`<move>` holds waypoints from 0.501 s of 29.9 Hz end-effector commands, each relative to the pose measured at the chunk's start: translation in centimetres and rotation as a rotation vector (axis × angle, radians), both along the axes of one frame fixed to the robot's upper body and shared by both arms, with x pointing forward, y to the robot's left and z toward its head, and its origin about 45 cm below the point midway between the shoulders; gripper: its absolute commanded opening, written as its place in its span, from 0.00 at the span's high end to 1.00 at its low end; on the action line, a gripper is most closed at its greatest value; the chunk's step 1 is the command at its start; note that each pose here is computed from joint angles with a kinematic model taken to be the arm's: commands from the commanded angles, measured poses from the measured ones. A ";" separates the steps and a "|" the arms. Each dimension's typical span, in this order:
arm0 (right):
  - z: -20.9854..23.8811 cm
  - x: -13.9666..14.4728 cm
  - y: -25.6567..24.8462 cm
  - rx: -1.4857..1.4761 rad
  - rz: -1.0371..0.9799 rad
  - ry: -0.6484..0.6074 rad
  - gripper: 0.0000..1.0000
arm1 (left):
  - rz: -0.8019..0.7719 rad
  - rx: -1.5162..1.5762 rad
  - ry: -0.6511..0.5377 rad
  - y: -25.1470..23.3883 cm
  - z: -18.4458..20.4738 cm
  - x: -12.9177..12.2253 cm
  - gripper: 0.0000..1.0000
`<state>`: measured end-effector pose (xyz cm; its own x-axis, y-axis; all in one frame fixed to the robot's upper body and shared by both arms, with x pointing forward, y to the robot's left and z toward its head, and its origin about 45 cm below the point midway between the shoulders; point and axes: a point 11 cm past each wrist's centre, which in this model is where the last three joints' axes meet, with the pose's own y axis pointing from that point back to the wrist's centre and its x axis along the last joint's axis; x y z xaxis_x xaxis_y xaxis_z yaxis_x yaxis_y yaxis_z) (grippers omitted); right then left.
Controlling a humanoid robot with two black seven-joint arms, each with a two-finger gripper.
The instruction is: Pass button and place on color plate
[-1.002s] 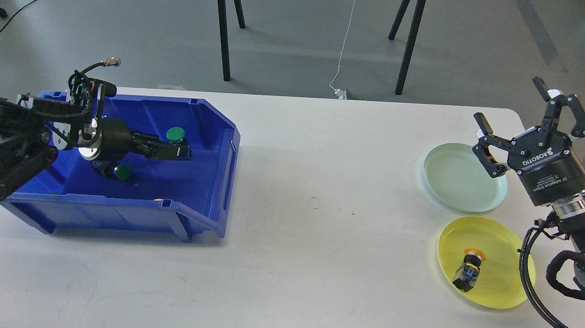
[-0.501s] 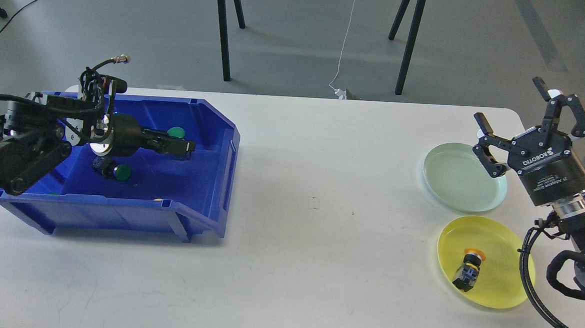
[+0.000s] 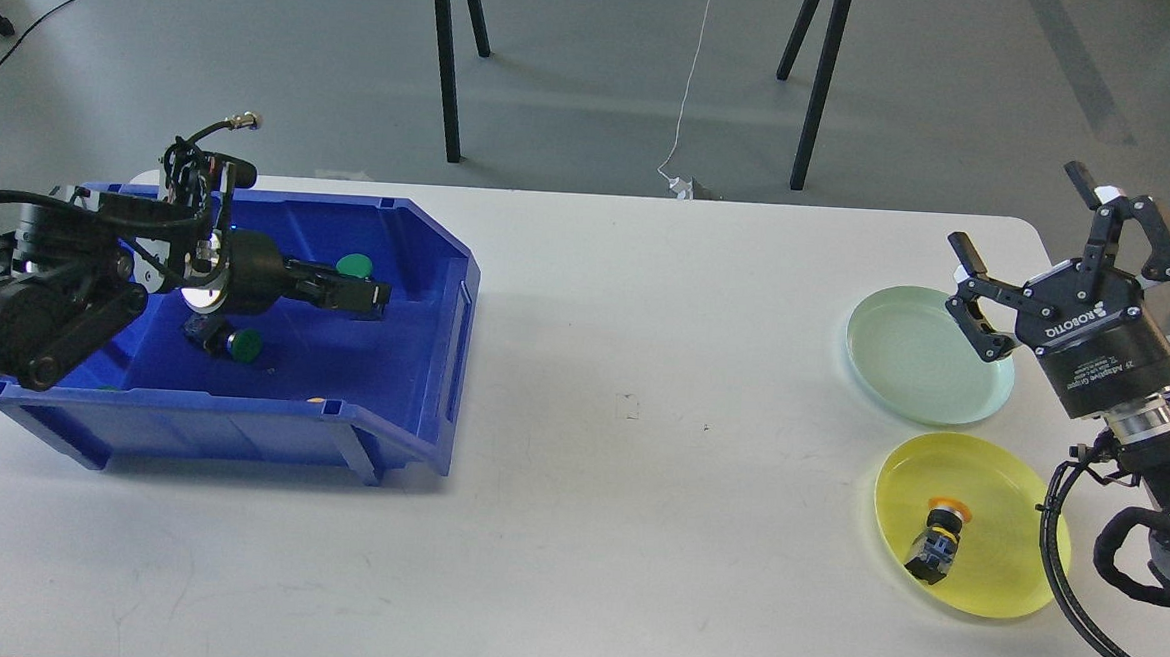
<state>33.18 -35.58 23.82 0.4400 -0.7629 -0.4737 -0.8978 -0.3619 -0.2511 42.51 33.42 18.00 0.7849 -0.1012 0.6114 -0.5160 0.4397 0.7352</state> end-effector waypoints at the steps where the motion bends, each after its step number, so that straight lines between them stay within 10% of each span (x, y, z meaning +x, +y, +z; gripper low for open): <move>1: 0.0 0.0 0.0 -0.001 0.000 0.001 0.02 | 0.010 0.008 0.001 0.3 -0.1 0.1 0.06; 15: -0.1 -0.1 0.0 0.001 -0.001 0.002 0.02 | 0.023 0.010 -0.001 0.1 -0.2 0.7 0.06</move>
